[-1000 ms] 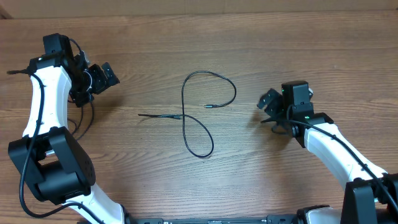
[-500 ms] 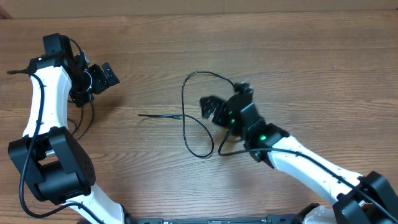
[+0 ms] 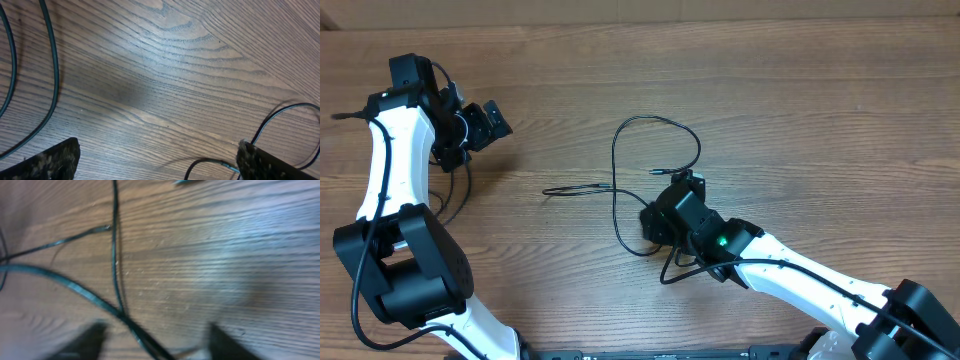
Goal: Untangle cables
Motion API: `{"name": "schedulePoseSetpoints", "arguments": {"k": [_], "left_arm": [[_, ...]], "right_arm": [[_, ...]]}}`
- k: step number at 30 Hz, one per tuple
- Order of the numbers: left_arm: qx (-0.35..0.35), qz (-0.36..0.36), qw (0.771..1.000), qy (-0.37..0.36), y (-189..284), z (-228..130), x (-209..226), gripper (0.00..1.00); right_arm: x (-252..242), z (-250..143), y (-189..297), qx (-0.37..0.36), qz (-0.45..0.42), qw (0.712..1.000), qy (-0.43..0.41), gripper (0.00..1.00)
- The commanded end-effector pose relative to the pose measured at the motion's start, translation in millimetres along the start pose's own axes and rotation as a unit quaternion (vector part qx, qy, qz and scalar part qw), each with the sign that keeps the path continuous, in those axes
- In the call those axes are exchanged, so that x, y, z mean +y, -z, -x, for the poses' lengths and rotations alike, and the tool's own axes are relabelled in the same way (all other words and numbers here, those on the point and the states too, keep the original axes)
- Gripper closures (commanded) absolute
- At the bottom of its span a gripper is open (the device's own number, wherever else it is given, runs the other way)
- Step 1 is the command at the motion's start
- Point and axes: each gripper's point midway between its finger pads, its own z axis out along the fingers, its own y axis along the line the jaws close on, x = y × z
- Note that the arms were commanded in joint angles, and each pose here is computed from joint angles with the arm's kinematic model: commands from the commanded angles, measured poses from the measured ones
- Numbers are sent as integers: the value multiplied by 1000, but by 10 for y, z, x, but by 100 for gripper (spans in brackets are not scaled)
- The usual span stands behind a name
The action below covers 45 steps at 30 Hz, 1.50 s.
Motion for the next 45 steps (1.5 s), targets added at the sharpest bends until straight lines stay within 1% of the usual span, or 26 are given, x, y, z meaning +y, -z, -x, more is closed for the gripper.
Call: {"name": "schedulePoseSetpoints", "arguments": {"k": [1,4,6,7,8,9,10,11,13,14,15,16,18,23,27,31,32,34,35,36,37,38,39,41,42,45], "left_arm": [[9,-9,1000,-1,-59,-41,-63,0],[9,-9,1000,-1,-59,-41,-63,0],[9,-9,1000,-1,-59,-41,-63,1],[9,-9,1000,-1,-59,-41,-63,1],[9,-9,1000,-1,-59,-41,-63,1],[9,-9,1000,-1,-59,-41,-63,0],[9,-9,1000,-1,-59,-39,-60,1],[9,-9,1000,-1,-59,-39,-60,0],[10,-9,1000,-2,-61,-44,-71,0],[10,-9,1000,-2,-61,-44,-70,0],[10,-9,1000,-2,-61,-44,-71,0],[10,-9,1000,-2,-61,-44,-70,0],[10,-9,1000,-2,-61,-44,-70,1],[10,-9,1000,-2,-61,-43,-69,0],[10,-9,1000,-3,-62,-45,-75,1],[10,-9,1000,-3,-62,-45,-74,0],[10,-9,1000,-3,-62,-45,-74,0],[10,-9,1000,-3,-62,-45,-74,0],[10,-9,1000,-3,-62,-45,-74,0],[10,-9,1000,-3,-62,-45,-74,0],[10,-9,1000,-3,-62,-45,-74,0],[10,-9,1000,-3,-62,-45,-74,1],[10,-9,1000,-3,-62,-45,-74,1],[10,-9,1000,-3,-62,-45,-74,1],[10,-9,1000,-3,-62,-45,-74,1],[10,-9,1000,-3,-62,-45,-74,0]], "right_arm": [[-145,218,27,-60,-37,997,-28,96],[-282,248,46,-75,-68,994,-42,96],[-450,242,77,-83,-107,990,-48,96],[-513,242,91,-88,-120,987,-63,89],[-551,249,103,-94,-127,985,-75,66],[-560,260,107,-98,-129,984,-78,35],[-569,273,111,-102,-132,983,-77,0],[-582,289,119,-107,-135,982,-77,0],[-623,305,129,-111,-143,980,-81,17],[-648,312,130,-110,-146,980,-84,21],[-667,320,129,-108,-147,979,-87,32],[-687,328,130,-107,-149,979,-91,59],[-736,328,135,-105,-155,977,-105,96],[-755,328,174,-105,-156,975,-116,96],[-776,330,337,-101,-166,974,-115,96],[-972,306,610,-83,-215,966,-117,96],[-1051,274,660,-76,-231,963,-116,89],[-1253,146,752,-48,-274,954,-114,67],[-1282,120,754,-44,-279,952,-114,64],[-1302,103,745,-44,-280,952,-117,56],[-1311,96,736,-43,-281,951,-117,43],[-1315,94,732,-43,-283,951,-116,34],[-1319,91,728,-42,-284,951,-114,32],[-1322,95,724,-43,-285,951,-114,32],[-1317,99,720,-44,-284,951,-114,34],[-1292,101,704,-43,-277,953,-117,56]]}}
